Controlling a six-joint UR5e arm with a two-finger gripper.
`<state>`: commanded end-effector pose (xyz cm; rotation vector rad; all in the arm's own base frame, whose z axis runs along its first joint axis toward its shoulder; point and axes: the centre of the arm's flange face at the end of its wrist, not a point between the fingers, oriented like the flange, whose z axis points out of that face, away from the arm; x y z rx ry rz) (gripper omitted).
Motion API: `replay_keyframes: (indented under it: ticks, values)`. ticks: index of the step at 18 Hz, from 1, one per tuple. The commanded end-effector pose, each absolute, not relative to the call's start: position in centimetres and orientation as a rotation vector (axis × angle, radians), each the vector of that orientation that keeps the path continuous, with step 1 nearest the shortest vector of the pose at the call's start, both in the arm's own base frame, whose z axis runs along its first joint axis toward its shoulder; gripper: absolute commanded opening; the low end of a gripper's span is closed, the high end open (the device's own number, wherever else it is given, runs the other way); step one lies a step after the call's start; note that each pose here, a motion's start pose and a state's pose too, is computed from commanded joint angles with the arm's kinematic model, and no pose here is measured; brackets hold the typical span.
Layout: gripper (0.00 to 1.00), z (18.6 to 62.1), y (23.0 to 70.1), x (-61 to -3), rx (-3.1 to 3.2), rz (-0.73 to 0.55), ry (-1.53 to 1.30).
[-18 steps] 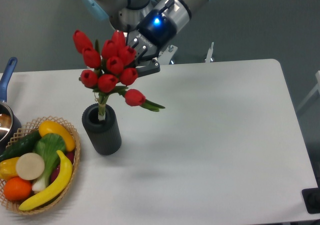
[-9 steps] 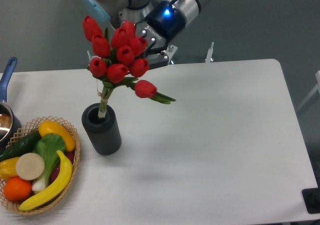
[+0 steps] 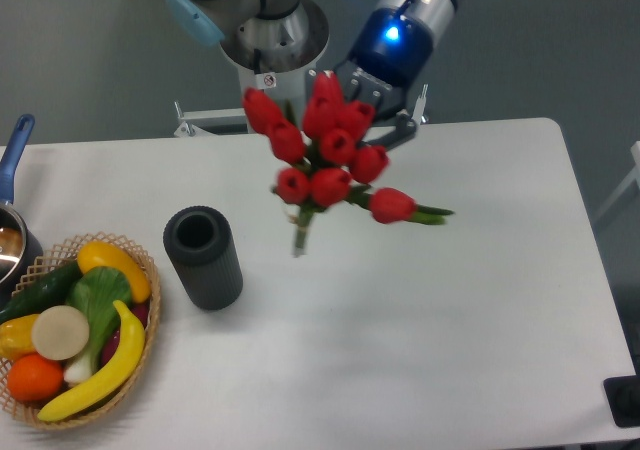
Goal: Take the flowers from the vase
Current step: 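Carry the held tulips away from the vase over the open table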
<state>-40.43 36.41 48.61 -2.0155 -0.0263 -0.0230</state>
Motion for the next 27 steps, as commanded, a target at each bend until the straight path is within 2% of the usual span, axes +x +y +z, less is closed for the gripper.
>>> replay_keyframes:
  ticks: [5,12,19,27]
  values:
    - [0.00,46.7,35.6,-43.1,-2.204,0.140,-0.089]
    - [0.00,44.7,35.6,-44.6,-2.350,0.222,-0.114]
    - [0.02,43.3,39.9,-42.9,-2.590,0.383,-0.002]
    - [0.02,38.1,43.7,-40.6,-2.858,0.382,0.066]
